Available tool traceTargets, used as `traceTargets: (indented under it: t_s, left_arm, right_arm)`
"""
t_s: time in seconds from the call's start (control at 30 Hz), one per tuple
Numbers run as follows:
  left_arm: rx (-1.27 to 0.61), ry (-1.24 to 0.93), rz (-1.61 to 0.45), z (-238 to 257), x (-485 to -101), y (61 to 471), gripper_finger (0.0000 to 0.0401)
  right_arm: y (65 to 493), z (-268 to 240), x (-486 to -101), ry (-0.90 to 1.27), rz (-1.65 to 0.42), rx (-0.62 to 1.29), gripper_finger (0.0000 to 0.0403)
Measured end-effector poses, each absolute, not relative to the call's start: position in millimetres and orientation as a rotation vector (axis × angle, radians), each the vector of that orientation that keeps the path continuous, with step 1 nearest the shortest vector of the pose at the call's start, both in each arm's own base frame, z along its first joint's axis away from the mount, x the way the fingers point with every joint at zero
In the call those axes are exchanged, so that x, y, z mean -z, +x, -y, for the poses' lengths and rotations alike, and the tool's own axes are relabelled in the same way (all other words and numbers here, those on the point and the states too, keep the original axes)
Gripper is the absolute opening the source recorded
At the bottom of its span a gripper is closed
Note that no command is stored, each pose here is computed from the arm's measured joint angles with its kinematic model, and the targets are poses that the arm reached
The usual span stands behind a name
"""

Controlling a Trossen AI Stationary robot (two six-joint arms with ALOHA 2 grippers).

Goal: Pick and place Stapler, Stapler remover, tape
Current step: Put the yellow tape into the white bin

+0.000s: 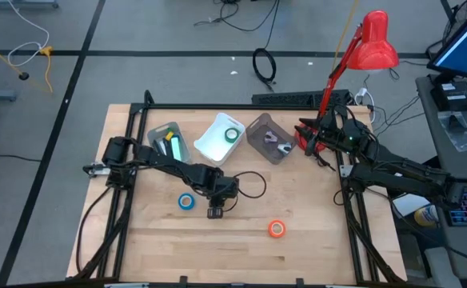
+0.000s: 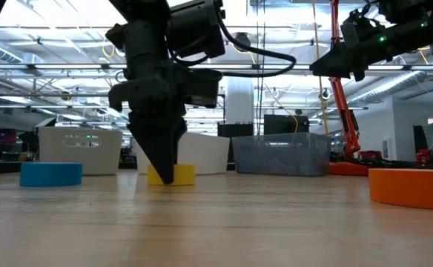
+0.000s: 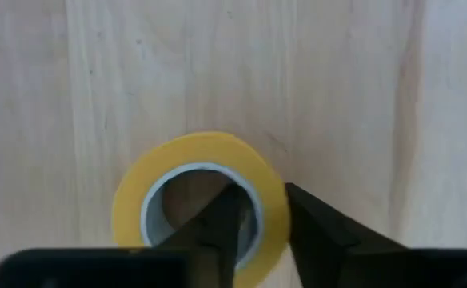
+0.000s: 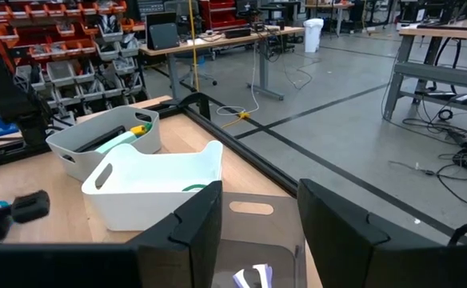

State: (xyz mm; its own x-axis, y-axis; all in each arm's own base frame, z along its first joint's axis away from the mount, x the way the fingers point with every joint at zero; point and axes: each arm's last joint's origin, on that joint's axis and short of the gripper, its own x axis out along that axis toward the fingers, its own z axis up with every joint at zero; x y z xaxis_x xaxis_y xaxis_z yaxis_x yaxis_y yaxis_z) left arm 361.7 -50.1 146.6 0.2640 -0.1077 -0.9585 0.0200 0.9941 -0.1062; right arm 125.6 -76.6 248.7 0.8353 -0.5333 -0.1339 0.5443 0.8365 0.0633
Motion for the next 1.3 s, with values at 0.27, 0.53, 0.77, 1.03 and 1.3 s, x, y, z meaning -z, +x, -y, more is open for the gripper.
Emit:
traceTargets:
  t_s: [0.27,0.53,0.77,1.03,1.3]
  left_arm:
    - [0.063,-0.111,-1.251,34,-185,350,0.0033]
    - [-0.085,-0.205,-0.95,-7,-279,312,0.0037]
    - [-0.412,-0.053,-0.749,-61,-327,275,0.004]
    - [-0.471,-0.039,-0.689,-117,-320,282,0.0038]
    - [-0.434,-0.19,-0.734,-148,-276,310,0.0037]
  right_arm:
    - [126,77,-249,0.099,-0.108,0.573,0.0155]
    - [126,77,-249,0.098,-0.108,0.575,0.0155]
    - [126,77,-249,0.099,-0.108,0.576,0.0155]
    - [126,77,-249,0.097,-0.105,0.577,0.0155]
    - [126,77,-250,0.097,-0.101,0.576,0.0155]
